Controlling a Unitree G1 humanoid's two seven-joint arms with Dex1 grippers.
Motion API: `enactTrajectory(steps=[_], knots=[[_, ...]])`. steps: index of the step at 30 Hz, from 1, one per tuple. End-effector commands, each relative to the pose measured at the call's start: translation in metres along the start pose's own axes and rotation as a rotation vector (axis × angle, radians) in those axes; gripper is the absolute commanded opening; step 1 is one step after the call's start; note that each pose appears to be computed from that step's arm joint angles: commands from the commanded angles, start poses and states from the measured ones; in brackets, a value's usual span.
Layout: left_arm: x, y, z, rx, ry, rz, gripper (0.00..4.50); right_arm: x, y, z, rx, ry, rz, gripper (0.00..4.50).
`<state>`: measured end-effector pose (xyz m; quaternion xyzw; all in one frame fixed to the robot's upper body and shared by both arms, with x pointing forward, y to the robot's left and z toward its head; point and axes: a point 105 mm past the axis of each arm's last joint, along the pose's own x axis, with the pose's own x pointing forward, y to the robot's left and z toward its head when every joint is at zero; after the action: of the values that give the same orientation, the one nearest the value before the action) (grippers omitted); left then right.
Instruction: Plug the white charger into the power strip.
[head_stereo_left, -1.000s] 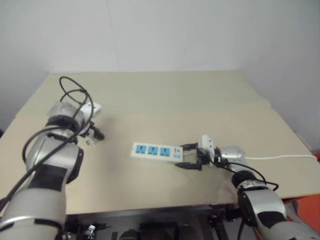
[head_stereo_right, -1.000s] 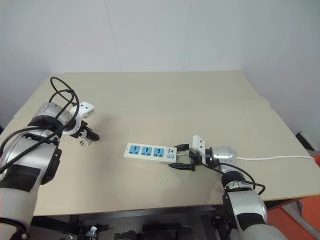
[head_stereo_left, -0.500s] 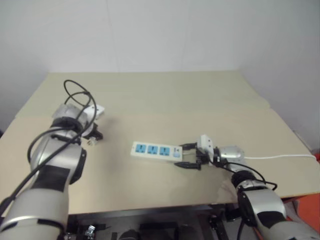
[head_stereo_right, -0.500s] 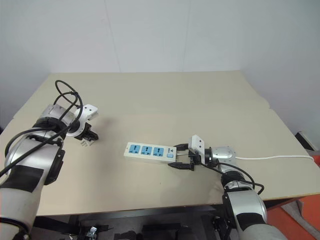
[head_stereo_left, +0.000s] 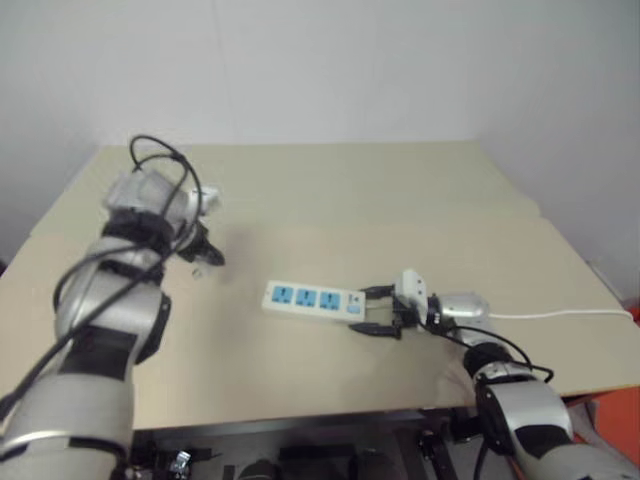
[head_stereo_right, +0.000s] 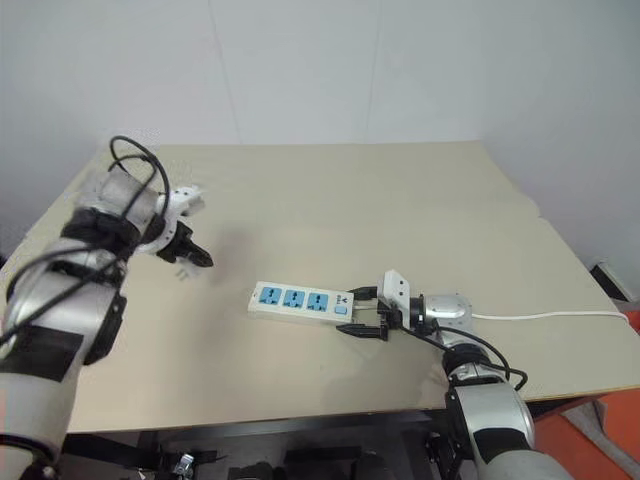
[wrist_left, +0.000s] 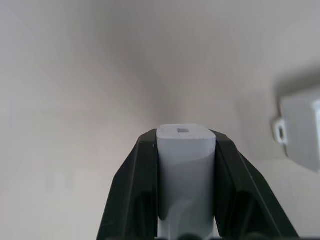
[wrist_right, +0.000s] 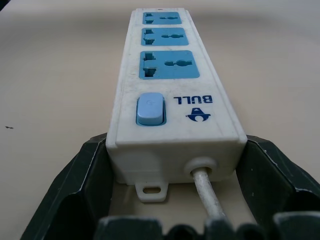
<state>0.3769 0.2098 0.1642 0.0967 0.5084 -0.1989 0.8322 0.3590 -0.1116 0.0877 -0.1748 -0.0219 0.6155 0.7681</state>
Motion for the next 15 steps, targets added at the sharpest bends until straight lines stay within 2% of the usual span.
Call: enactTrajectory(steps=[1,7,15], knots=[[-0.003,-0.024,-0.017,0.055,-0.019,0.004,1.01,-0.009,0.008,-0.017,0.044,0.047,-0.008,3.41],[0.006,-0.035,-0.040,0.130,-0.059,0.011,1.01,-0.009,0.007,-0.016,0.046,0.048,-0.007,3.41],[0.011,-0.041,-0.048,0.155,-0.084,0.025,1.01,-0.011,0.007,-0.016,0.044,0.050,-0.001,3.41]])
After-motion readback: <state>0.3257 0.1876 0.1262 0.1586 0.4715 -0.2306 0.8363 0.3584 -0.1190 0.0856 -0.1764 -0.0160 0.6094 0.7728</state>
